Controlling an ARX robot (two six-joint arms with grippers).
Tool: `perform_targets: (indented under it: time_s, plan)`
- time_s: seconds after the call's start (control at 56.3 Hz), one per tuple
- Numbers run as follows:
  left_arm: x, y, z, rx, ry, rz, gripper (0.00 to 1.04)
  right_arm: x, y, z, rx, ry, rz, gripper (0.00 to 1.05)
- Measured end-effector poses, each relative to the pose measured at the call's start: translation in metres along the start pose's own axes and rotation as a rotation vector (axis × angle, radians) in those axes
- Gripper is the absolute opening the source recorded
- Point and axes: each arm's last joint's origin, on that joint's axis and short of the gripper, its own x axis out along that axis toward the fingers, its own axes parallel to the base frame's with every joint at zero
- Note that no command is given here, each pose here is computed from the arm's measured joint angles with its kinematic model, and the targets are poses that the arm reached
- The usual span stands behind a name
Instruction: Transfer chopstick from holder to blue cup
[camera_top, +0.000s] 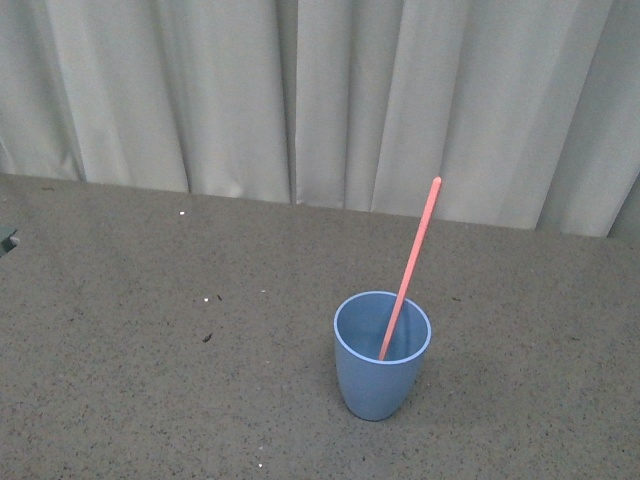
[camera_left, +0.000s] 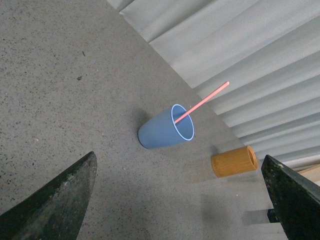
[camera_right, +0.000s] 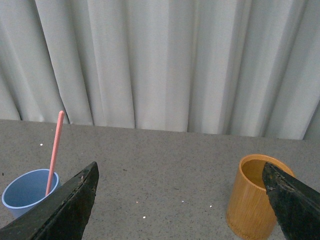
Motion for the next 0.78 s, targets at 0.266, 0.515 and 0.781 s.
perform_targets:
  time_s: [0.266,0.515,0.781]
  plan:
    - [0.0,0.0,0.0,0.0,0.0,0.0,0.98,0.0,0.0,0.0,0.0,0.0,0.0,0.95]
    - [0.0,0.0,0.0,0.0,0.0,0.0,0.98,0.0,0.0,0.0,0.0,0.0,0.0,0.95]
    - [0.0,0.0,0.0,0.0,0.0,0.0,0.98,0.0,0.0,0.0,0.0,0.0,0.0,0.95]
